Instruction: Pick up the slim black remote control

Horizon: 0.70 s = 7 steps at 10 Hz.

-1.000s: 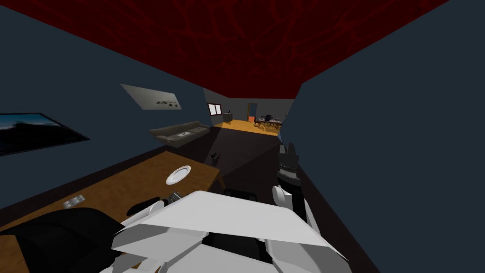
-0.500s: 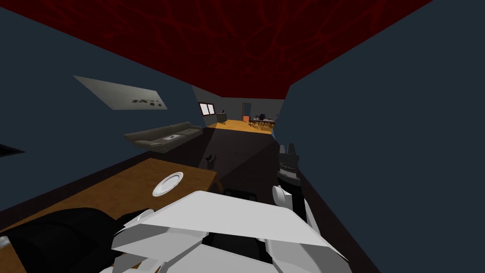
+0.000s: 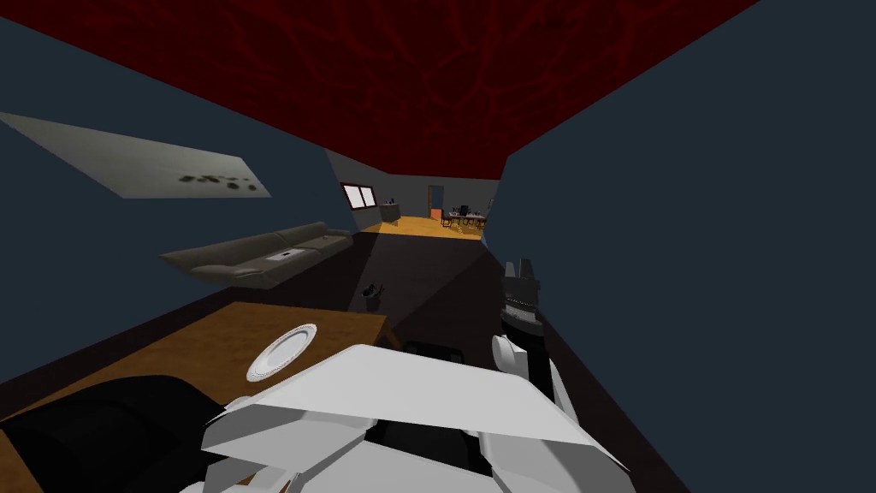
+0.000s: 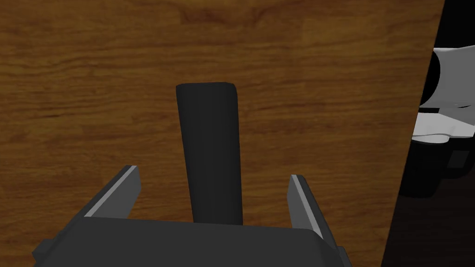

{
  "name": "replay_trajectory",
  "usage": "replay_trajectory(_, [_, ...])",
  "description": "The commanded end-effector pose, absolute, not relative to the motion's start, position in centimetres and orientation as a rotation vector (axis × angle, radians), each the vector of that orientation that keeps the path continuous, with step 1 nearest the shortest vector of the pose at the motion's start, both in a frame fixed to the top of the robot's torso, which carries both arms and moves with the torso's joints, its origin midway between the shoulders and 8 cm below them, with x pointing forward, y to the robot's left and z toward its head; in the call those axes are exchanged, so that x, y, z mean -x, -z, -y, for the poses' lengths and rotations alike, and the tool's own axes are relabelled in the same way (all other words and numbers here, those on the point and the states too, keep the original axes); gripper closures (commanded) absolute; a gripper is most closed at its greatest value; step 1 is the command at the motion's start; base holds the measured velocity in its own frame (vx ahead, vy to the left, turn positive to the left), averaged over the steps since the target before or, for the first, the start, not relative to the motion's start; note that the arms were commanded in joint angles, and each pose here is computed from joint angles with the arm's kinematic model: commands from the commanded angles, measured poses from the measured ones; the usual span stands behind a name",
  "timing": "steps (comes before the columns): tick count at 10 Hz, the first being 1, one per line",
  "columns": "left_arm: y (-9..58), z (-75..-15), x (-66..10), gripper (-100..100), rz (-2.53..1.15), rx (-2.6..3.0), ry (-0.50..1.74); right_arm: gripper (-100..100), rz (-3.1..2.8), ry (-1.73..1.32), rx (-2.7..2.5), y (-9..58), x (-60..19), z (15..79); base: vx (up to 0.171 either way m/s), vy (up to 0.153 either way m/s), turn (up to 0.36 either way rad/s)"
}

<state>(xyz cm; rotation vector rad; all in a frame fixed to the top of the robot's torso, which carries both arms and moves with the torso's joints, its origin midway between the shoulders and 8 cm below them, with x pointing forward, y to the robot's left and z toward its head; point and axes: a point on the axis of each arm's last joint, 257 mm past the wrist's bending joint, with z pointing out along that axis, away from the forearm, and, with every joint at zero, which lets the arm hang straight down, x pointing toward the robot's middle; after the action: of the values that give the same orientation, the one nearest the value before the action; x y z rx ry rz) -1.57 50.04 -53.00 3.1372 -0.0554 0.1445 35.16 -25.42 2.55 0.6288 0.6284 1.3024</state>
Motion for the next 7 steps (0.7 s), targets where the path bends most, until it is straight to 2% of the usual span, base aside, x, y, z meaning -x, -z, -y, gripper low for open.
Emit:
replay_trajectory(1, [53.0,-49.7,3.7,-100,-0.003,-3.102,-0.085,0,-0.628,-1.302,-0.629,-2.5,-35.2,25.4,-0.004,0.018,-0.202])
replay_trajectory(4, [52.7,-49.7,4.9,-100,-0.044,-3.079,-0.046,0,-0.628,-1.302,-0.629,-2.5,-35.2,25.4,-0.004,0.021,-0.132])
replay_trajectory(5, [52.7,-49.6,5.0,0,-0.048,-3.075,-0.041,0,-0.628,-1.302,-0.629,-2.5,-35.2,25.4,0.0,0.0,0.0])
replay_trajectory(6, [53.7,-49.1,4.8,-100,-0.043,-3.075,-0.045,0,-0.628,-1.302,-0.629,-2.5,-35.2,25.4,-0.003,0.021,0.023])
replay_trajectory(7, [54.5,-48.6,4.6,-100,-0.038,-3.075,-0.047,0,-0.628,-1.302,-0.629,-2.5,-35.2,25.4,-0.007,0.039,0.025])
